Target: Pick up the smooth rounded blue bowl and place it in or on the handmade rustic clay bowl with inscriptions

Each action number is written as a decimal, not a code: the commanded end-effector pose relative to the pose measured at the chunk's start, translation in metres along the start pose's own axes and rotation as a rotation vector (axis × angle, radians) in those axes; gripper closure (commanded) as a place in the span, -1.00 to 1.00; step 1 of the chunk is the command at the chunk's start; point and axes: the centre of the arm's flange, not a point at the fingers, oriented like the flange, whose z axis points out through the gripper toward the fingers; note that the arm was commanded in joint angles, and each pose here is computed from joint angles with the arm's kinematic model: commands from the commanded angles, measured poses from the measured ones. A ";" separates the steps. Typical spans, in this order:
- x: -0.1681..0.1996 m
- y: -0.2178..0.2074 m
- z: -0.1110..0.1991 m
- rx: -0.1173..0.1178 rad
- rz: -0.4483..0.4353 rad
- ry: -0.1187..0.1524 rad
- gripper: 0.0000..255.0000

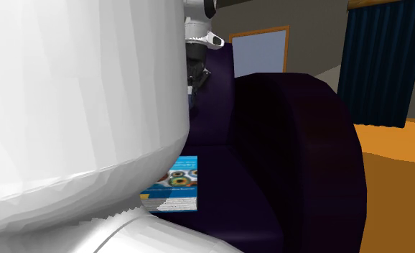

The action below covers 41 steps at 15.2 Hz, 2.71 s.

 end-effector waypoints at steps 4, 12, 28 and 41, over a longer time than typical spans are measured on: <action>-0.031 -0.051 -0.002 0.000 0.000 0.000 1.00; -0.087 -0.140 -0.001 0.000 0.000 0.000 1.00; -0.109 -0.174 0.063 0.000 0.000 0.000 1.00; -0.107 -0.171 0.092 0.000 0.000 0.000 1.00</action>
